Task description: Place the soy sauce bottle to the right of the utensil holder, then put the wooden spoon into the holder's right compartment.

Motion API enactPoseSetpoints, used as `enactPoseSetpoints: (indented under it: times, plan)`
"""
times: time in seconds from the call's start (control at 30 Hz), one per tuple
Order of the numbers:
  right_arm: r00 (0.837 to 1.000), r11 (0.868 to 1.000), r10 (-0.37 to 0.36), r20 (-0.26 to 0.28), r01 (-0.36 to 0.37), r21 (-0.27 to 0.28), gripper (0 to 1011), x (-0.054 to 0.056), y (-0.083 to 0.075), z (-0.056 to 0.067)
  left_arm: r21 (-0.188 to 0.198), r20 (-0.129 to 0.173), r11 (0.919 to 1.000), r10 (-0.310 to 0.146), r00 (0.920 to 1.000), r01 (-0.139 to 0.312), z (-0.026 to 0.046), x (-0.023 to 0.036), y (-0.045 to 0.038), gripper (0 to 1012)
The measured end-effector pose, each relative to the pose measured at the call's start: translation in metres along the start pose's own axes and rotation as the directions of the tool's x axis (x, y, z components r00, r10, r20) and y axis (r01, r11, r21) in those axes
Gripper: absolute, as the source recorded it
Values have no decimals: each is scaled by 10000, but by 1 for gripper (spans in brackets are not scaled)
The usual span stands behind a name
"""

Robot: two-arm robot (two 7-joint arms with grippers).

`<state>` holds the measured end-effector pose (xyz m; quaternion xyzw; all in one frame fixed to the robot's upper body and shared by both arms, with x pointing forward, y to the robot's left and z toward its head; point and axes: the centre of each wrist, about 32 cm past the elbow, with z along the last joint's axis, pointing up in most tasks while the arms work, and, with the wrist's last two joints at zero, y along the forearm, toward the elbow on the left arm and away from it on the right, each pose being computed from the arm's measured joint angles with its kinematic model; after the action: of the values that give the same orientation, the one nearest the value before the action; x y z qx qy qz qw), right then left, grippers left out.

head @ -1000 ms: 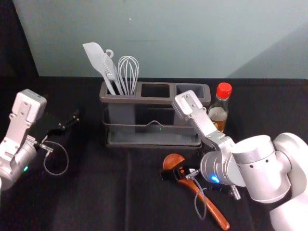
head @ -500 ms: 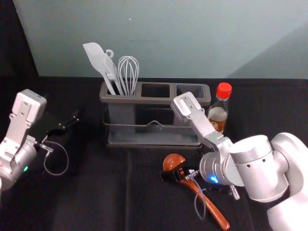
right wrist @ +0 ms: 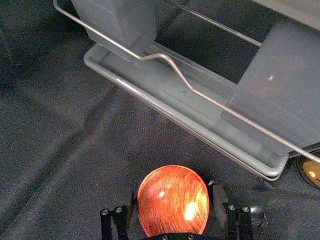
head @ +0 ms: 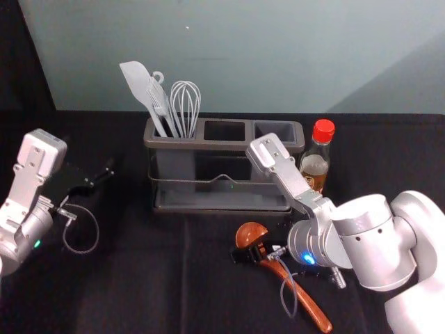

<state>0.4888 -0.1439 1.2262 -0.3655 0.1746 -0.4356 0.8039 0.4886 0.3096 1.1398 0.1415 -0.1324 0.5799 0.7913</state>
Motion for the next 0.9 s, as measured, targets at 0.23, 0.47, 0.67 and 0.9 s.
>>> enactPoseSetpoints:
  times: [0.23,0.47,0.67,0.9]
  plan:
    - [10000,10000,24,80,-24,-93,947,-3,20,11,-1,0,10000,1,10000,-1,0,0,0,1000]
    - [9998,10000,-37,194,37,-32,837,-52,-57,35,-1,0,10000,0,10000,0,0,0,0,1000]
    - [9988,9990,-114,474,93,444,837,-151,-300,46,-1,0,10000,1,10000,-1,0,0,0,1000]
    - [9980,9867,-345,532,255,1608,837,-202,-674,-17,0,0,10000,1,10000,-1,0,0,0,1000]
